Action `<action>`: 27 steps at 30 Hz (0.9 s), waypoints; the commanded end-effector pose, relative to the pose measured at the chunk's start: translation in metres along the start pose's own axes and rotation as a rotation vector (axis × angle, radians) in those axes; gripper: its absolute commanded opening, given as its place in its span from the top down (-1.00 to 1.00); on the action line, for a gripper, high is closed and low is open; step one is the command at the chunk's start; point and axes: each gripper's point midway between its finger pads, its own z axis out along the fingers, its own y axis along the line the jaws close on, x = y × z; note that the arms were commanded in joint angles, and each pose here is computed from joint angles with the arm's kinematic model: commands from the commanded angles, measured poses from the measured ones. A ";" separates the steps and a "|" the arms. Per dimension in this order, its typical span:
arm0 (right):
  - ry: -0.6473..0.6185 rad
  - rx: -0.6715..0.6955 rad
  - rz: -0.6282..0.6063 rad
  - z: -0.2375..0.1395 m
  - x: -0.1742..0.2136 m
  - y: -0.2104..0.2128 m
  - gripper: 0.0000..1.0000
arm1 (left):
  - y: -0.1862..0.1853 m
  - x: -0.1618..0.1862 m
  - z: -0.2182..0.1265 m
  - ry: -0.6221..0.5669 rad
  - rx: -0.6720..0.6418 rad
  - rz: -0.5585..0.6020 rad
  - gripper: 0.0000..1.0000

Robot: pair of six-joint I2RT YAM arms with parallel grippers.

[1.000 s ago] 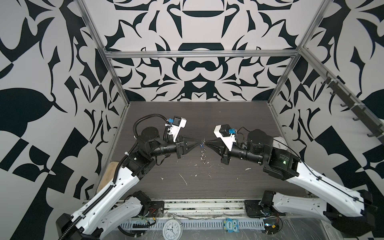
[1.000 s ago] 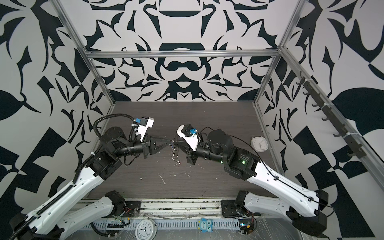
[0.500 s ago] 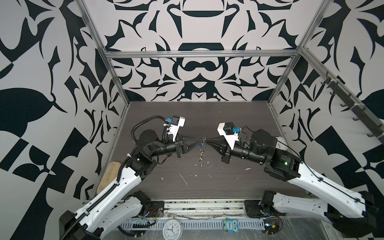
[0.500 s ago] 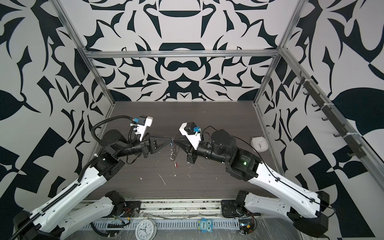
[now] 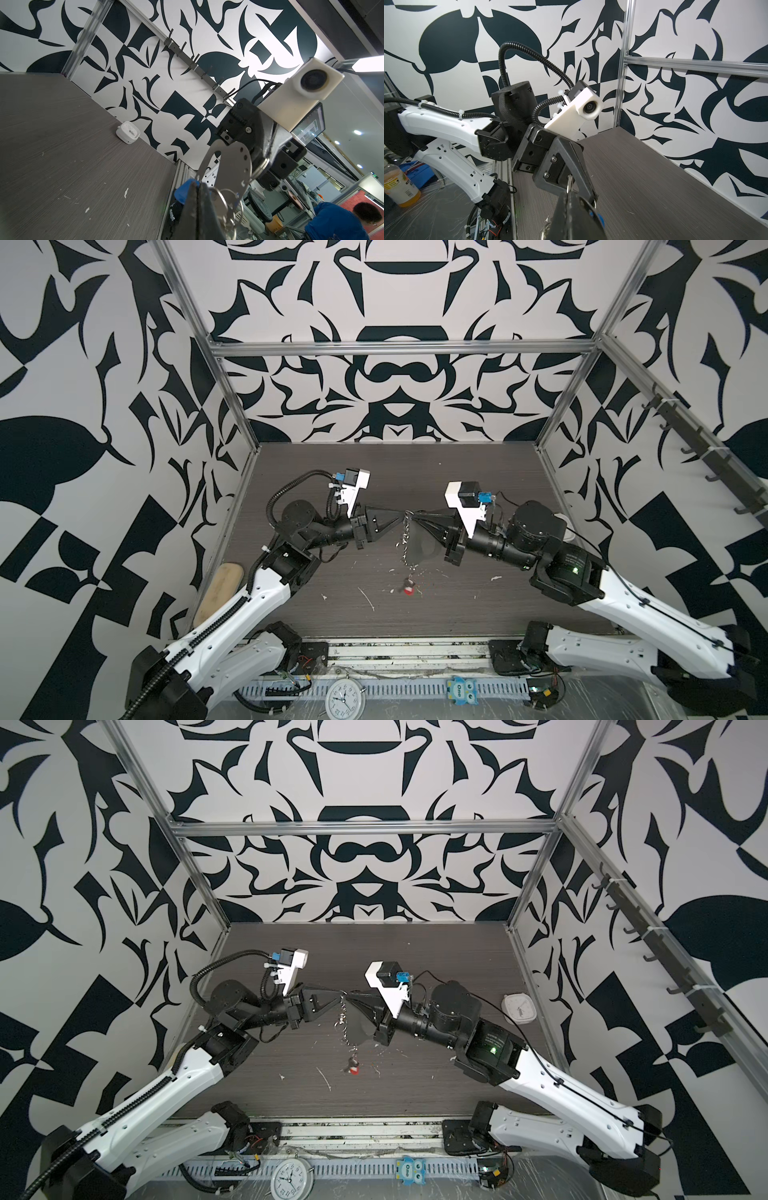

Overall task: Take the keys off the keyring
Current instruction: 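Open both grippers and draw them apart, releasing the blue-tagged key onto the table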

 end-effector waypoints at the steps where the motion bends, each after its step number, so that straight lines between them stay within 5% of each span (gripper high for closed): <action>1: -0.173 -0.007 -0.027 -0.014 -0.046 0.006 1.00 | 0.011 0.002 -0.003 -0.018 -0.034 -0.026 1.00; 18: -0.039 0.154 0.033 -0.024 0.012 -0.023 1.00 | 0.101 0.015 -0.064 -0.141 -0.629 0.007 1.00; 27: 0.036 0.180 0.087 -0.009 0.048 -0.032 1.00 | 0.094 0.021 -0.054 -0.171 -0.508 -0.050 1.00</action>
